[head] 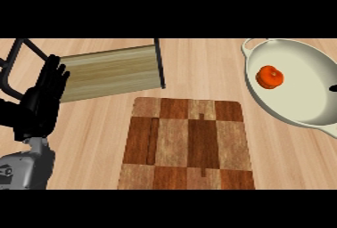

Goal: Pick the squash from the cutting board and place it in the pot

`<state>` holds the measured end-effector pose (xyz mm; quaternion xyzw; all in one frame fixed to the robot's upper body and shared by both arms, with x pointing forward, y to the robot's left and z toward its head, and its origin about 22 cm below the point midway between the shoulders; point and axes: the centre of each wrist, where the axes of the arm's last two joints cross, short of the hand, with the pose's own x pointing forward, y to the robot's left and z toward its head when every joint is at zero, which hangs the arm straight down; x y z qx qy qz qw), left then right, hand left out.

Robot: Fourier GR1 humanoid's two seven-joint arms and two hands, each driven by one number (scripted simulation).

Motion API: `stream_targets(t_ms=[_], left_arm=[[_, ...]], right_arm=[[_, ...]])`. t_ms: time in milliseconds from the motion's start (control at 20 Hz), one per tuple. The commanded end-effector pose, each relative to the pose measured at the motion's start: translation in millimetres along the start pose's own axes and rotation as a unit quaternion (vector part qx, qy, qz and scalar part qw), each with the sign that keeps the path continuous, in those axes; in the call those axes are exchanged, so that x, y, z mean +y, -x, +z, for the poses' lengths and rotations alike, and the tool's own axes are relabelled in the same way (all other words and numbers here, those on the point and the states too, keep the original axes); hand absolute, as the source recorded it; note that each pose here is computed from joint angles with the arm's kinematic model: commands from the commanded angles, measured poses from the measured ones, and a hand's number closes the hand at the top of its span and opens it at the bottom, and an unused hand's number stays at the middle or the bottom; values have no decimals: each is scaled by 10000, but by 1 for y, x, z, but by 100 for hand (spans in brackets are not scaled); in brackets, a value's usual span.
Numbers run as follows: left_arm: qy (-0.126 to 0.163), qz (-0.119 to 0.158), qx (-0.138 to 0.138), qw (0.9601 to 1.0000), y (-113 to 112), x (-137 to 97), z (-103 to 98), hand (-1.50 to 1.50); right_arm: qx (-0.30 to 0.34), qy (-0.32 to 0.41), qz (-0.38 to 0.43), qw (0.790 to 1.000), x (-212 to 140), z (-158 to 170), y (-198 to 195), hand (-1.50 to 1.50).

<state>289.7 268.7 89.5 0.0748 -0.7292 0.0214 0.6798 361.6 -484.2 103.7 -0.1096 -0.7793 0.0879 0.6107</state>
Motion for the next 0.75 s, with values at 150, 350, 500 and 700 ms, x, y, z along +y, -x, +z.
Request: stream_targets(t_ms=[150,350,500,700], left_arm=[[69,24,-42,10000,-8,0,1,0],[6,-60,-84,9999,-15,3,-8,0],[108,-88,-104,9998,-4,0,3,0],[74,43,-83,9999,5,-3,-3,0]], right_arm=[[15,-8,-183,9998,-51,29,-12,-150],[6,-170,-84,9998,-61,36,-15,-150],[61,-166,-3,9998,-65,42,-13,-150],[-2,-176,-34,9998,-82,58,-16,-150]])
